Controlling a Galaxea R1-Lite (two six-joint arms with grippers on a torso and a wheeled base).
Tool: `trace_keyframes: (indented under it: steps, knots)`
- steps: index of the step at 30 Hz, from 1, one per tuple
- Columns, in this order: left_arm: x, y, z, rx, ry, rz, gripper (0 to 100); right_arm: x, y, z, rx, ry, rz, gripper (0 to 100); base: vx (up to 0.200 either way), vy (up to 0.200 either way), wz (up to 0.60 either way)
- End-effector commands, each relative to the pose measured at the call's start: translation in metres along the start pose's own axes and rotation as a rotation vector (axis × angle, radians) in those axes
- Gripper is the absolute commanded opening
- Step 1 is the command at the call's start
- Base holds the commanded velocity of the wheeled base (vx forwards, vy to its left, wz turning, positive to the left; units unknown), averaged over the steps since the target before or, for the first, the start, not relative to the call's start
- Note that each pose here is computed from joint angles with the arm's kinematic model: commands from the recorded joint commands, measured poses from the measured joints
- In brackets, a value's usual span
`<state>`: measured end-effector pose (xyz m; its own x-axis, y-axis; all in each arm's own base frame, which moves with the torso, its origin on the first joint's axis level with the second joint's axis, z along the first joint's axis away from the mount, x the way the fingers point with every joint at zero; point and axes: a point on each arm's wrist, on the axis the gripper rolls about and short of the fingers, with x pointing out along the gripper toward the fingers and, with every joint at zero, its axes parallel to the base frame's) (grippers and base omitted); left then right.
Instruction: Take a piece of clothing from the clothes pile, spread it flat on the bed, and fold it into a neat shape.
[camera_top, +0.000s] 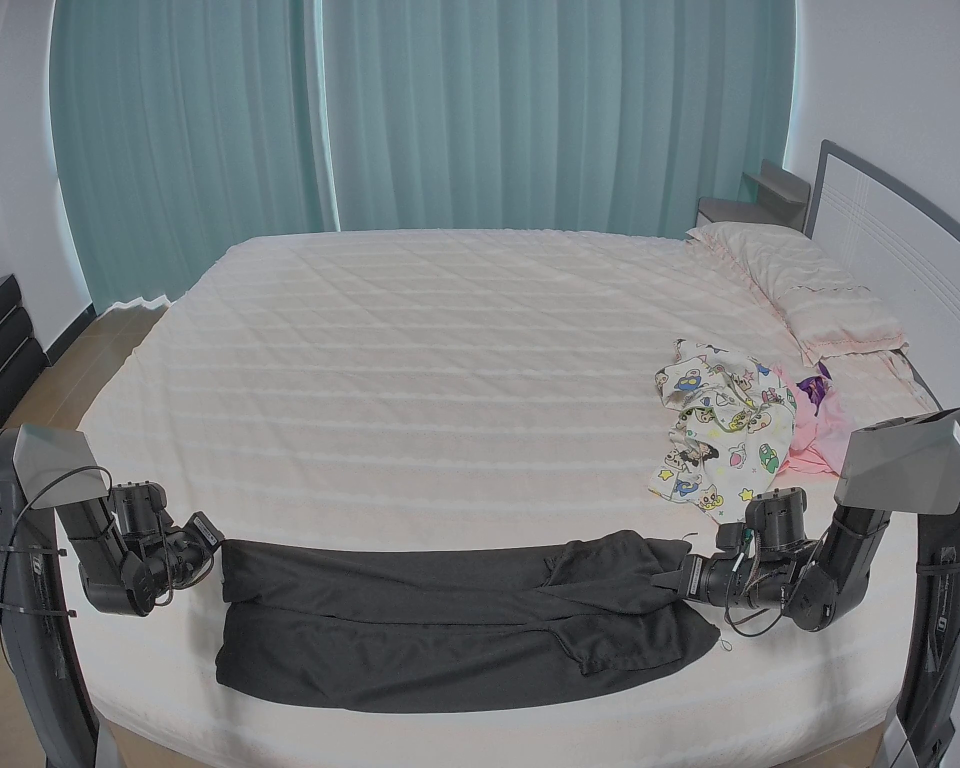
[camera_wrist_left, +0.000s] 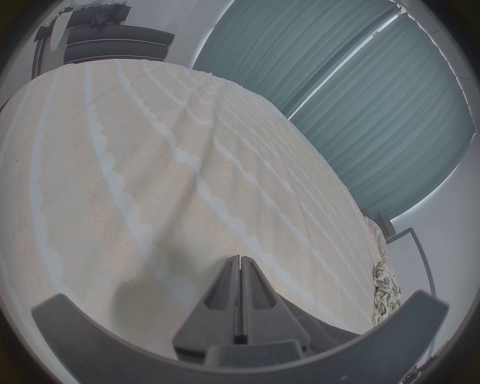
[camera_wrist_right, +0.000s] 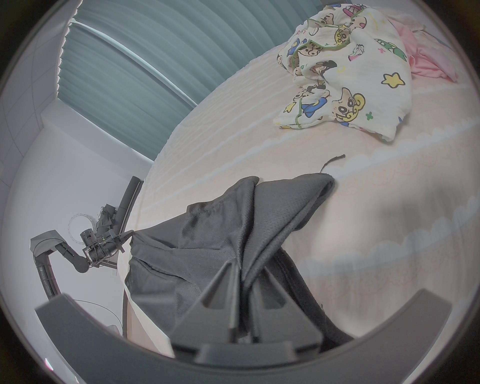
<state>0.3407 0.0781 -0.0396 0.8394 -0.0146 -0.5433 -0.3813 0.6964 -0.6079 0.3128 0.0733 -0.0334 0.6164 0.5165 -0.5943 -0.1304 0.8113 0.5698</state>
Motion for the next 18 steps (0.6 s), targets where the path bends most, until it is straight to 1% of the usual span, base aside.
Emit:
trace_keyframes:
  steps: [1, 3, 6, 10, 18]
  knots:
    - [0.0, 0.0, 0.0, -0.001, 0.0, 0.0, 0, -0.004, 0.004, 0.003, -0.01, -0.015, 0.014, 100, 0.0, 0.0, 0.0]
    - [0.0, 0.0, 0.0, -0.001, 0.0, 0.0, 0, -0.007, 0.006, 0.003, -0.01, -0.015, 0.02, 100, 0.0, 0.0, 0.0]
    - [0.0, 0.0, 0.0, 0.0, -0.003, 0.0, 0, -0.016, 0.016, 0.007, -0.004, -0.03, 0.055, 100, 0.0, 0.0, 0.0]
    - [0.0, 0.0, 0.0, 0.0, -0.002, -0.001, 0, -0.021, 0.033, 0.004, 0.055, -0.014, 0.089, 100, 0.0, 0.0, 0.0]
    - [0.0, 0.0, 0.0, -0.001, 0.0, 0.0, 0, -0.02, 0.035, 0.003, 0.065, -0.009, 0.095, 100, 0.0, 0.0, 0.0]
